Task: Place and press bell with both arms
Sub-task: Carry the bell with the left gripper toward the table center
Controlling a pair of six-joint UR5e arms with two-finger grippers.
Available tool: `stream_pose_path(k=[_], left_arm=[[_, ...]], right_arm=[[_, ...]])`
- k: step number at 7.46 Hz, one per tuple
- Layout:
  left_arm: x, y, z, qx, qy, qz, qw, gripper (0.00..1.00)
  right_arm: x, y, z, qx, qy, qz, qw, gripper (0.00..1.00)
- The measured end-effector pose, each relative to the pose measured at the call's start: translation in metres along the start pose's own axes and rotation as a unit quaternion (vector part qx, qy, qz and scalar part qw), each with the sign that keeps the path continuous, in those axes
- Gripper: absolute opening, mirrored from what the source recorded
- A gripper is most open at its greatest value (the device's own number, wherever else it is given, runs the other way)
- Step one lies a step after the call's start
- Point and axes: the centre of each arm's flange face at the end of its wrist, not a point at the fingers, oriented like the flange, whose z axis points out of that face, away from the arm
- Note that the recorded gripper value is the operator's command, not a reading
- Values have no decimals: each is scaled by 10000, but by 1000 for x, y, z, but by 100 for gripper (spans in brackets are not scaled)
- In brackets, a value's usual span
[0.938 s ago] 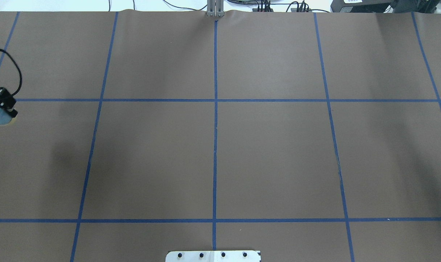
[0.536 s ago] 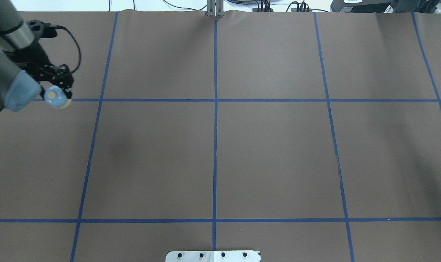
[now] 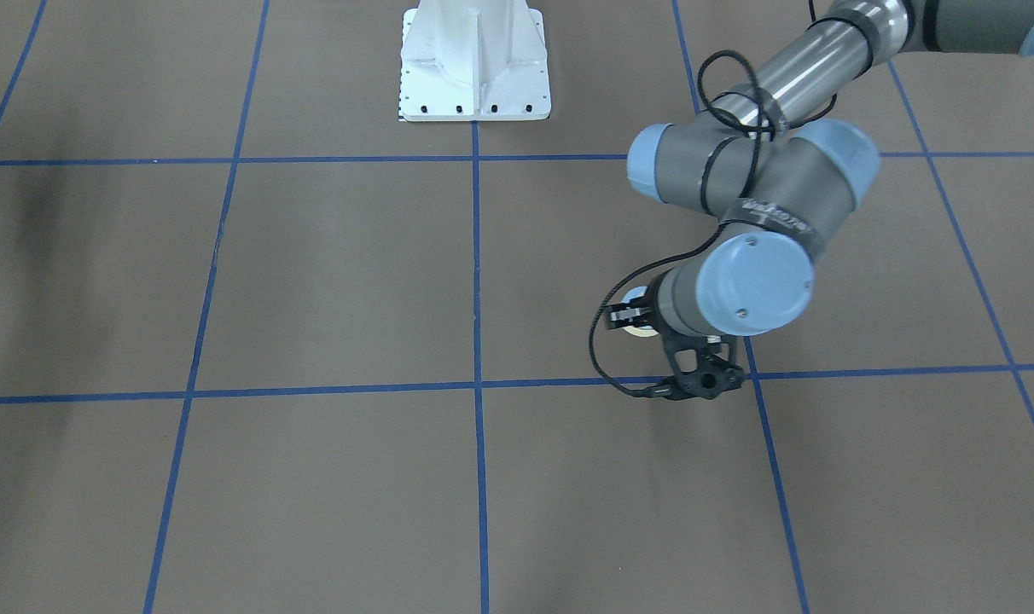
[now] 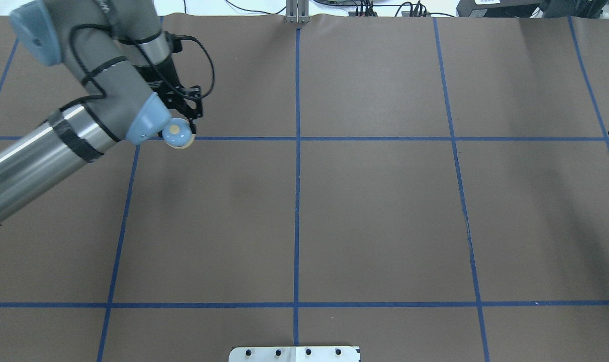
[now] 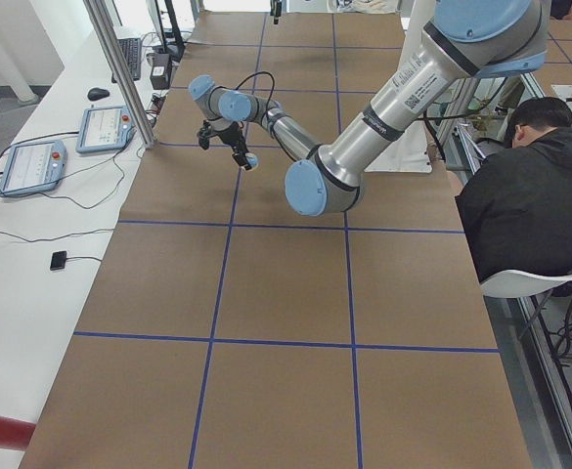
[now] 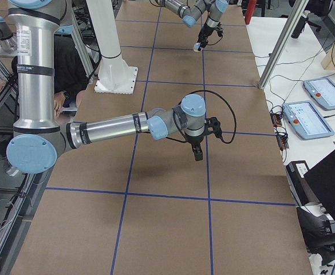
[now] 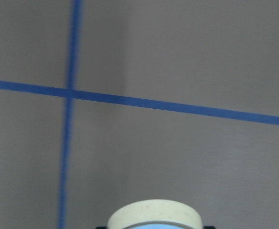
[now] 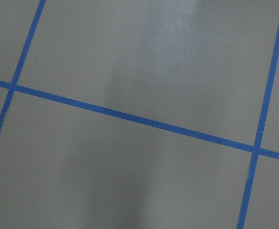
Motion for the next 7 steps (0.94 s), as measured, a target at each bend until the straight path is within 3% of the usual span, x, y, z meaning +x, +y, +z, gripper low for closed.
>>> stream_pose_path(k=[3,5,7], left_arm=[[71,3,51,25,296,108,9995,20],[117,13,60,-59,294,67,9995,20],[145,26,70,-137,284,68,9995,27]], right_arm=[[0,0,0,0,0,0,10000,100],[0,0,0,0,-1,0,10000,100],[0,0,1,-7,-5,6,10000,100]])
